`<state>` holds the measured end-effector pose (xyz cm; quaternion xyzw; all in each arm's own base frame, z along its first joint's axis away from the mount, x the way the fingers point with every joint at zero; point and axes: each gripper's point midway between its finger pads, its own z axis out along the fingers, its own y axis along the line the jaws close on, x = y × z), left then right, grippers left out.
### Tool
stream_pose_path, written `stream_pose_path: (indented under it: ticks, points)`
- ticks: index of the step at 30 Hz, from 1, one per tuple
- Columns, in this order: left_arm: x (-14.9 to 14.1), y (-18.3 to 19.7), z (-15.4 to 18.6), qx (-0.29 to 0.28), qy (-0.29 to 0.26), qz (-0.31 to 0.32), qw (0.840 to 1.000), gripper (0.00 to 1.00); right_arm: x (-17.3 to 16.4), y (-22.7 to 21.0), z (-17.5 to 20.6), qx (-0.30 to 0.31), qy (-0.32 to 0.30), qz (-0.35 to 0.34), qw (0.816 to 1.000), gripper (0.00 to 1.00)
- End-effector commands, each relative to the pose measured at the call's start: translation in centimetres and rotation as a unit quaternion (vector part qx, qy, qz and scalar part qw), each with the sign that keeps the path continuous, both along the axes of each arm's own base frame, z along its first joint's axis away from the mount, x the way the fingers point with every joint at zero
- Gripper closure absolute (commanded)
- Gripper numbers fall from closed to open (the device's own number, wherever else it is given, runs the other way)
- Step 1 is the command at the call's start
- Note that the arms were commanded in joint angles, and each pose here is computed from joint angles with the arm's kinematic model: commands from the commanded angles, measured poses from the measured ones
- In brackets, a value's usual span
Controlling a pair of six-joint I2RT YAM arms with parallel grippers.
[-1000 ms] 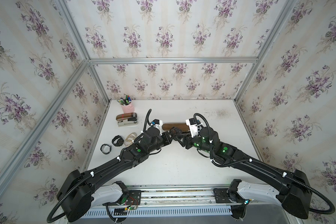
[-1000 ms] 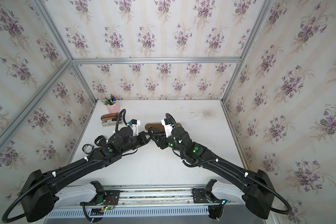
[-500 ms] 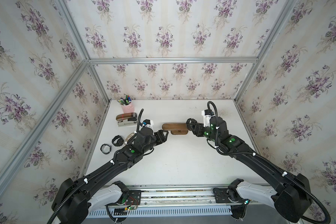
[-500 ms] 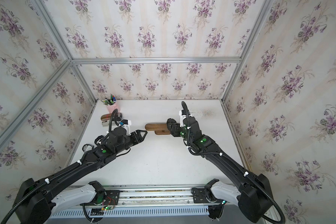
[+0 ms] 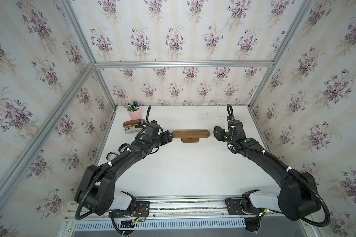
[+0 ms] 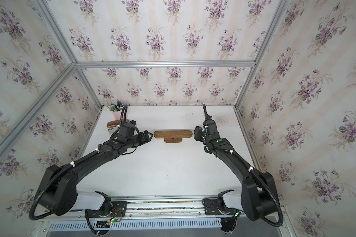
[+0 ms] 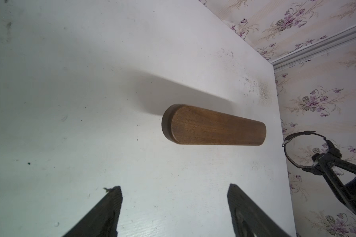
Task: Place watch on stand
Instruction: Place the watch on the stand.
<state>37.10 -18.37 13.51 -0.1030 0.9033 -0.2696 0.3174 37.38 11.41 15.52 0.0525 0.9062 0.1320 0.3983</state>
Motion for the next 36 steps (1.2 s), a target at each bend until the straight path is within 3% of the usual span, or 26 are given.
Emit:
stream_pose_path:
  ticks: [1, 16, 28, 36]
  points:
    - [1.0, -0.8, -0.8, 0.009, 0.004, -0.024, 1.0, 0.19, 1.4, -0.6, -0.3, -0.01, -0.007, -0.014, 1.0, 0.68]
    - [4.6, -4.6, -3.3, -0.009, 0.019, -0.093, 0.995, 0.2, 4.1, 1.3, -3.9, -0.006, 0.033, 0.014, 0.999, 0.67]
    - [4.6, -7.1, -3.5, -0.026, 0.023, -0.146, 0.989, 0.36, 4.1, 3.2, -4.8, -0.004, 0.046, 0.042, 0.998, 0.66]
    - [4.3, -7.2, -3.9, -0.019, 0.03, -0.145, 0.989, 0.37, 4.0, 4.1, -4.6, -0.028, 0.045, 0.05, 0.997, 0.65]
